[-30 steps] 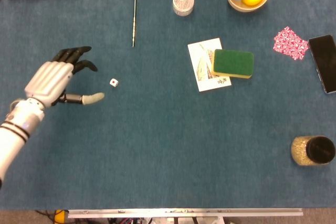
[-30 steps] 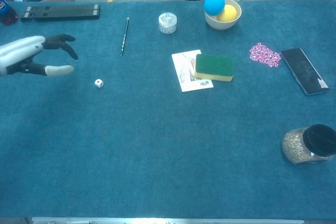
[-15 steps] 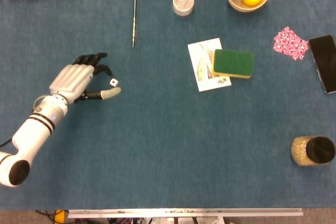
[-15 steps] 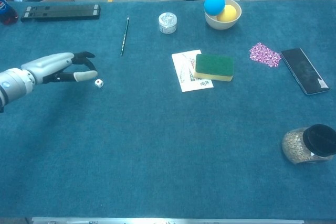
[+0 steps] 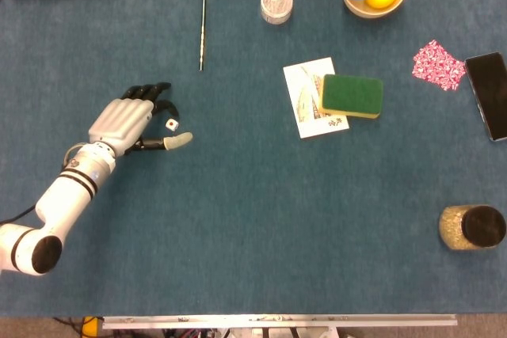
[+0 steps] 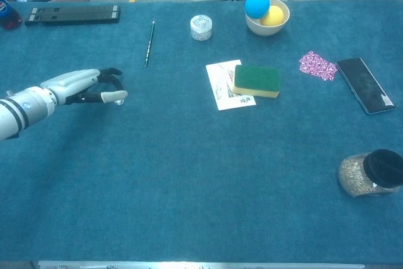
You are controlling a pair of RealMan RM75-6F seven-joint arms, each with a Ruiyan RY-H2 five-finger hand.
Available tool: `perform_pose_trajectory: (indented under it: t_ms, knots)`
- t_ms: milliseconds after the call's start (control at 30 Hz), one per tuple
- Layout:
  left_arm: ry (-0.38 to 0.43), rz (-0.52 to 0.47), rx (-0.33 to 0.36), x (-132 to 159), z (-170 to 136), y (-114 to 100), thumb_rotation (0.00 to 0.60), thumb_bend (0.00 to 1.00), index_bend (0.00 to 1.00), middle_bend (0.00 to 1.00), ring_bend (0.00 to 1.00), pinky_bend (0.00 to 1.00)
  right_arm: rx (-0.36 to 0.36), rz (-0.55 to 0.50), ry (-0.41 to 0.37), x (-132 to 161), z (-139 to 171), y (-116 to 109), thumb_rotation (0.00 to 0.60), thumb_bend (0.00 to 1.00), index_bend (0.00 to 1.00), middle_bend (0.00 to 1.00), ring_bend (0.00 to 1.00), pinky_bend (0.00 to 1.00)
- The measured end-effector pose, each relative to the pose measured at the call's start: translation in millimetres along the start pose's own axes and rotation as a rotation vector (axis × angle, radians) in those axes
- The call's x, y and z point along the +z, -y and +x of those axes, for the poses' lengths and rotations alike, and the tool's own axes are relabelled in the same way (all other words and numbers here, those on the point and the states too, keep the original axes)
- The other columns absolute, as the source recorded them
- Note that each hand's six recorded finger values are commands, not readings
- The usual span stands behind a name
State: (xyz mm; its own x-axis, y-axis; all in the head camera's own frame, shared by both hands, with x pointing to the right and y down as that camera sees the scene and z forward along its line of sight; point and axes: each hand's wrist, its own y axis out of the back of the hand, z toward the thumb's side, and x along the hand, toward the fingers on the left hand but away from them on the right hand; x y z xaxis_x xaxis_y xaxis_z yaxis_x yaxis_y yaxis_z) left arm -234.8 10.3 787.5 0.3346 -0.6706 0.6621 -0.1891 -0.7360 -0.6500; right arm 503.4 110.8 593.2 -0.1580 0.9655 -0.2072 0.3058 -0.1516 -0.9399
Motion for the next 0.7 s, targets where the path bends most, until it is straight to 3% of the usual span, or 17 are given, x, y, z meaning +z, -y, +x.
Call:
perform_pose_trajectory:
  t_ms: [433,700]
  knots:
    - [0.0,0.01,-0.007,1,-8,3,0.076,0.04,0.42,0.03,0.0,0.0,-0.001,-0.006,0.0,-2,0,0,0.6,0.29,0.32,0.22,0.11,0.18]
    - [-0.009,0.01,-0.011,-3,-19,5,0.074,0.04,0.44,0.03,0.0,0.0,-0.006,-0.009,-0.001,-3,1,-2,0.6,0.29,0.32,0.22,0.1,0.18]
